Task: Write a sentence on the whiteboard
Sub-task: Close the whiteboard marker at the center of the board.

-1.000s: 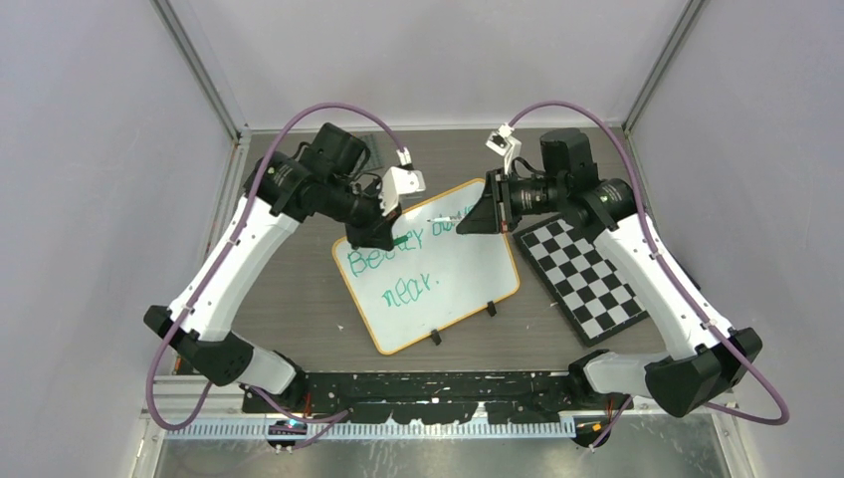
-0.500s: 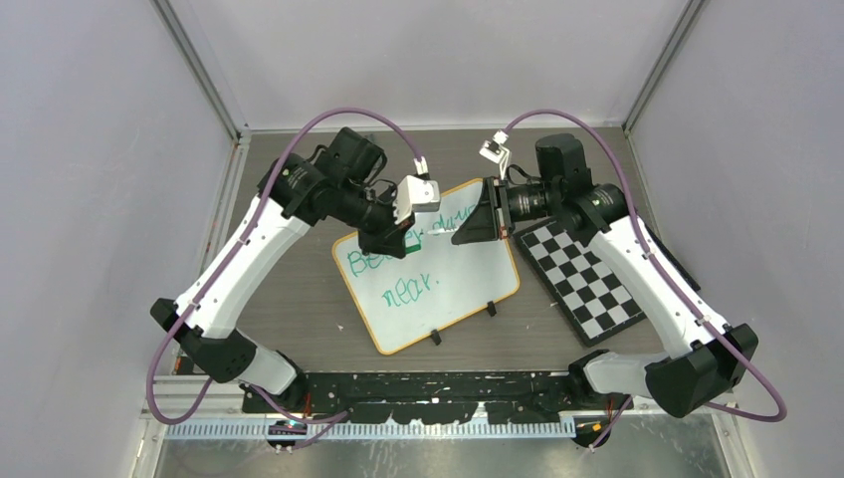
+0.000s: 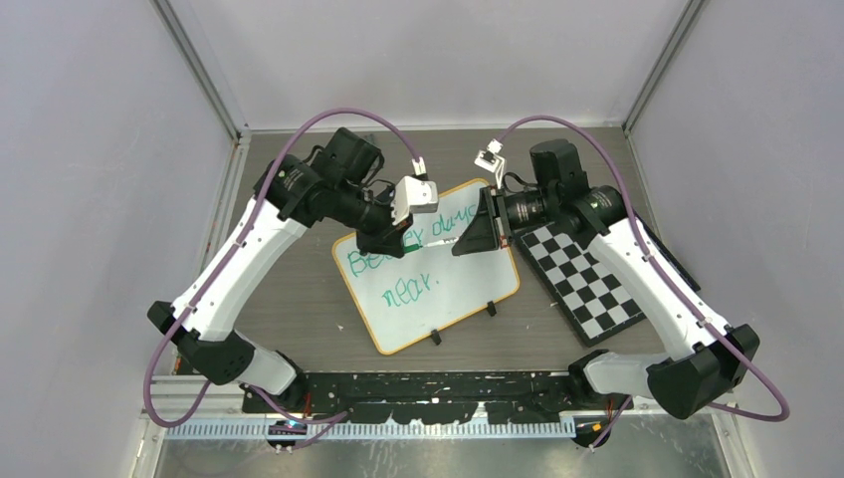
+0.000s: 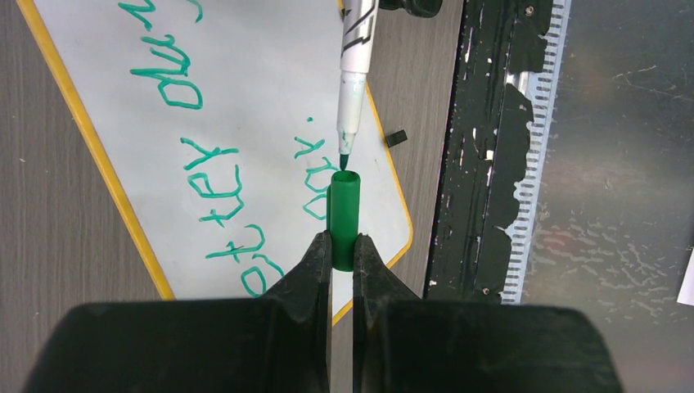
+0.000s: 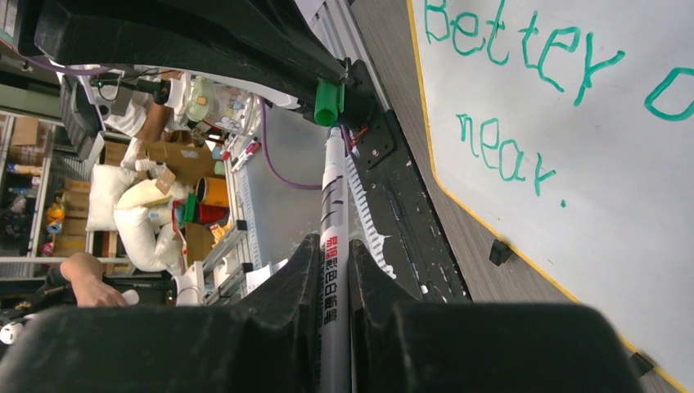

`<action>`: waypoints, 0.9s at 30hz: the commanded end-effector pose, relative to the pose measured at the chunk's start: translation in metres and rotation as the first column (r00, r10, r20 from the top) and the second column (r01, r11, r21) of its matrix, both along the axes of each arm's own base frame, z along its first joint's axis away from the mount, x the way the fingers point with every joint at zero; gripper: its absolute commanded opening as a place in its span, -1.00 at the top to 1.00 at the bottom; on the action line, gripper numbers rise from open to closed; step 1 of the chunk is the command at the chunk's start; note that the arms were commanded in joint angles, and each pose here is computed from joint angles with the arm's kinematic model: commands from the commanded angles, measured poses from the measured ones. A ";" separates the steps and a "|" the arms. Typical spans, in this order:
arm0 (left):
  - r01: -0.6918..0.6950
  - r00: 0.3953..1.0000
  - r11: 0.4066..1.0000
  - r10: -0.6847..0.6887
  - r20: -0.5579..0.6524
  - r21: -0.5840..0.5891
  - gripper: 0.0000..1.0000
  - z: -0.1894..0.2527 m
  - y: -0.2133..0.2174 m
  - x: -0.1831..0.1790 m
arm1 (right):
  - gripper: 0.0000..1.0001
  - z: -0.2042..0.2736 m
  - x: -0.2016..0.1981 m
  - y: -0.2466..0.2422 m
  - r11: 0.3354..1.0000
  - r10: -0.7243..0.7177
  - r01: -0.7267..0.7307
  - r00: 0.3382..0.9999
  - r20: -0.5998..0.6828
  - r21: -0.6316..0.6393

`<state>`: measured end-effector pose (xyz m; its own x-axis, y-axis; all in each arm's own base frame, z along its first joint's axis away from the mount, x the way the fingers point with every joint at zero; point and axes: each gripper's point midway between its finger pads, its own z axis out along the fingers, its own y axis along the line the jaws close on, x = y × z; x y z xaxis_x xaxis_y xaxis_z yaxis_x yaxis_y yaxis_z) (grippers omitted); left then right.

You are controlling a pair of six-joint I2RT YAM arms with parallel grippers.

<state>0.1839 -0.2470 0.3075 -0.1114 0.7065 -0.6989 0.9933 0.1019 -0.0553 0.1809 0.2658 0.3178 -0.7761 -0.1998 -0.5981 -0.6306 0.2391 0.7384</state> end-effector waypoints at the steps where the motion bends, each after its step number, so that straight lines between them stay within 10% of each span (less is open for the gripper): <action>1: 0.013 0.999 0.999 -0.012 0.042 -0.032 1.00 0.013 0.001 -0.002 | 0.99 0.015 -0.010 -0.001 0.999 0.027 -0.028 0.998 0.065 0.019; 27: 0.068 0.997 0.998 -0.069 0.035 0.013 1.00 0.004 -0.001 -0.010 | 0.99 0.020 -0.010 -0.001 0.999 0.032 -0.034 0.994 0.105 0.009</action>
